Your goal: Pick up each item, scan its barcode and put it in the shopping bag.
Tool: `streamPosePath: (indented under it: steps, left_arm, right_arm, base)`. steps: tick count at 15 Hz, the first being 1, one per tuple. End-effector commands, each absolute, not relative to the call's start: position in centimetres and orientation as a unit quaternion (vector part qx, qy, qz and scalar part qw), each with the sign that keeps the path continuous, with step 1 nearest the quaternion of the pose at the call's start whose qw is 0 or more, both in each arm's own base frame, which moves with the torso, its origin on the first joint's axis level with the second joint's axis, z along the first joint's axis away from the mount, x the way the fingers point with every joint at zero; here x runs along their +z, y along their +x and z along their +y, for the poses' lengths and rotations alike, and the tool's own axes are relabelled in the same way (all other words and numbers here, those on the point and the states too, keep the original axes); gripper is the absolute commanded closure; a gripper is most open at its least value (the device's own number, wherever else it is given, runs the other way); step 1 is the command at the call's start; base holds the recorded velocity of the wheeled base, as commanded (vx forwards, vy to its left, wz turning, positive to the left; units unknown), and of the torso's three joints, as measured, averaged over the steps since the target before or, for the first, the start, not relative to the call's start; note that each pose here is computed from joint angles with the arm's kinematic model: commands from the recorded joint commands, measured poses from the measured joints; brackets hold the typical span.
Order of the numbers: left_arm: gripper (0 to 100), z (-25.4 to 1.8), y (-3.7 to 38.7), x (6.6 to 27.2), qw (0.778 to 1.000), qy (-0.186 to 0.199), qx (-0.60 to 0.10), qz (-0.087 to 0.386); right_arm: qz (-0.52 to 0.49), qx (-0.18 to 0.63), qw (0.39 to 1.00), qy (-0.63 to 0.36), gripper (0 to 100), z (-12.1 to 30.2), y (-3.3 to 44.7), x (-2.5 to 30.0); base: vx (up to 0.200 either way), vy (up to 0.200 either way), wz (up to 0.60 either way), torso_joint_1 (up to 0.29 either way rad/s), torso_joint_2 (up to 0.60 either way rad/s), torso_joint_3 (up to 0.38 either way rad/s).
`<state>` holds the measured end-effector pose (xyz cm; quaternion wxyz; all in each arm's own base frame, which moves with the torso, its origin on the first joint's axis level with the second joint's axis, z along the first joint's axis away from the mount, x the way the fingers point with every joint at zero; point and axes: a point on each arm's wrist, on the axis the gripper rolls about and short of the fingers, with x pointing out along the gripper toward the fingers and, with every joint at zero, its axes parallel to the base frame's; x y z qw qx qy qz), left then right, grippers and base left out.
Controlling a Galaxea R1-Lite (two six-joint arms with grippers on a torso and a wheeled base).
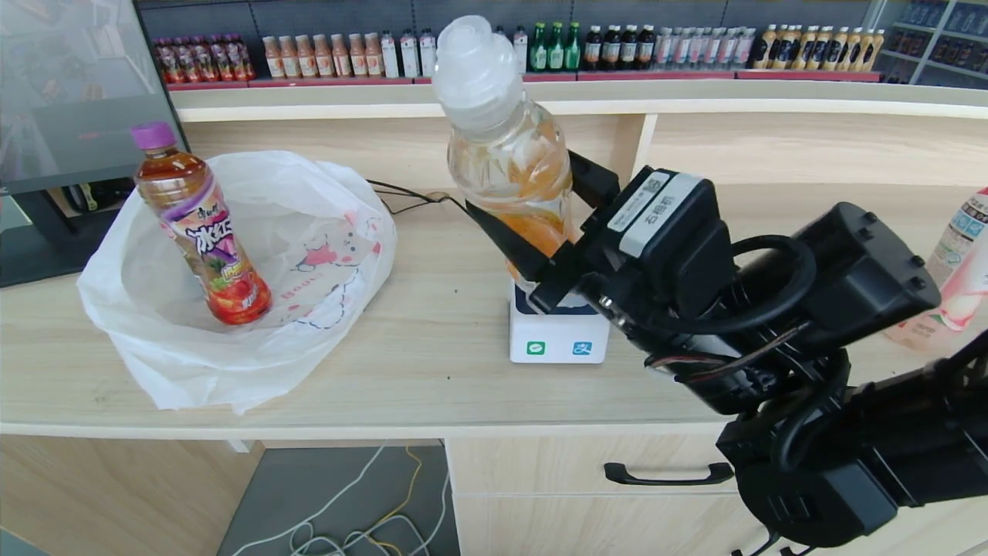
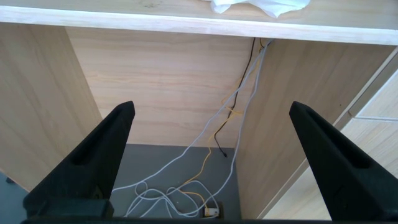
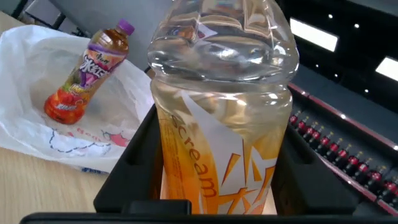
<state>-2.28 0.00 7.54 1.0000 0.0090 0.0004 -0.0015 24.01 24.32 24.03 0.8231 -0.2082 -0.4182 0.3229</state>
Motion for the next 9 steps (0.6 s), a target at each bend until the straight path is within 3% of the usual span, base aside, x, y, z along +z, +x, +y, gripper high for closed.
streamPosePath:
  steps: [1,7,9]
  left_arm:
    - [0,0.0,-2.28,7.55,1.0,0.009,-0.002,0.0]
    - [0,0.0,-2.28,7.53,1.0,0.01,-0.002,0.001]
    - [0,0.0,-2.28,7.55,1.0,0.009,-0.002,0.0]
  right_arm:
    - [-0.411,0.307,0.842,-0.167,100,24.01,23.4,25.19]
    - [-0.34,0.275,0.899,-0.005,100,23.65,23.37,25.83]
    - [-0.296,0.203,0.931,0.069,100,23.11,23.41,25.7]
  base:
    - [0.0,0.0,0.0,0.0,0.0,0.0]
    - [0.0,0.0,0.0,0.0,0.0,0.0]
    - [0.0,0.0,0.0,0.0,0.0,0.0]
